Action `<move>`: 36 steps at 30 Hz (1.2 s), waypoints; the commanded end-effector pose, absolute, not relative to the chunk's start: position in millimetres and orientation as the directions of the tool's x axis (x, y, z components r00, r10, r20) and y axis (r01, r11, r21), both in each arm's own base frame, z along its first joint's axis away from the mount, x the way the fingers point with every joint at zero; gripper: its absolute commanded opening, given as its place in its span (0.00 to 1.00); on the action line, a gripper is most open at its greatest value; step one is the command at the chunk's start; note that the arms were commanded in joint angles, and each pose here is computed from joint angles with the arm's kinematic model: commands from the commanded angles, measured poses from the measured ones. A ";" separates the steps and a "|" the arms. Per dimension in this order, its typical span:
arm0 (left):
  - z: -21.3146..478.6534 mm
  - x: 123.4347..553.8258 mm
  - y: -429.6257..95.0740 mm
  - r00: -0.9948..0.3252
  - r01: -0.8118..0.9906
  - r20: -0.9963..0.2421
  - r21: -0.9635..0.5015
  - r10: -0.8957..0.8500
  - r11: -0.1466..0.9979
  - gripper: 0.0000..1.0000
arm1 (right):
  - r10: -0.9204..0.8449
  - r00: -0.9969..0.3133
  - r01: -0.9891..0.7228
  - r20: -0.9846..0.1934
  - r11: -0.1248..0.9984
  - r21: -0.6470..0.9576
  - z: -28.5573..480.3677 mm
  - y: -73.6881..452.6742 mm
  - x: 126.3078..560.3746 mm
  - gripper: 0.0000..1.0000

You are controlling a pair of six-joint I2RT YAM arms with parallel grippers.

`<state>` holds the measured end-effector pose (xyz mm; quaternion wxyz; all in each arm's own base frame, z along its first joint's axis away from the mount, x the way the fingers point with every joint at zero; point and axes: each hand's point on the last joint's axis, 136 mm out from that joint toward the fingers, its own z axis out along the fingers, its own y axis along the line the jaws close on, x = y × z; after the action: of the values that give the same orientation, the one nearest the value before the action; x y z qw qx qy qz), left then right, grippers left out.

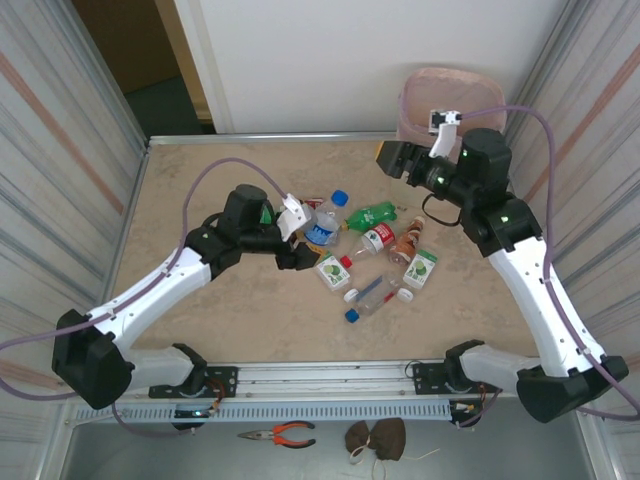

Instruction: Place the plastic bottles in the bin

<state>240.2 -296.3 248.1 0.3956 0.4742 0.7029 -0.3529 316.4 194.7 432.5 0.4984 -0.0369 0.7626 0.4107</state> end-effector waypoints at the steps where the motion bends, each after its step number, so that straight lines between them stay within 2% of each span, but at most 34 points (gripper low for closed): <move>1: 285.2 245.6 -303.1 -0.254 0.936 -0.935 -0.173 0.249 0.306 0.48 | 0.299 -0.457 -0.582 -0.837 0.611 0.536 449.5 220.9 305.5 0.62; 11: 301.6 248.5 -309.9 -0.276 0.932 -0.945 -0.218 0.176 0.290 0.48 | 0.206 -0.494 -0.634 -0.845 0.580 0.512 436.6 264.5 302.7 0.59; 20: 302.5 250.9 -312.9 -0.299 0.926 -0.941 -0.246 0.158 0.287 0.47 | 0.176 -0.521 -0.633 -0.835 0.576 0.516 423.9 280.8 302.9 0.55; 32: 300.2 252.1 -313.9 -0.310 0.923 -0.938 -0.257 0.157 0.286 0.48 | 0.170 -0.525 -0.626 -0.834 0.587 0.514 420.5 283.2 302.6 0.35; 36: 301.0 252.9 -313.7 -0.306 0.923 -0.939 -0.253 0.154 0.290 0.51 | 0.172 -0.523 -0.621 -0.835 0.594 0.511 422.1 282.2 302.9 0.28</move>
<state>251.3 -313.5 290.4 0.4224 0.3970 0.6888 -0.4353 302.9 281.8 405.5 0.4477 -0.1435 0.7724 0.4271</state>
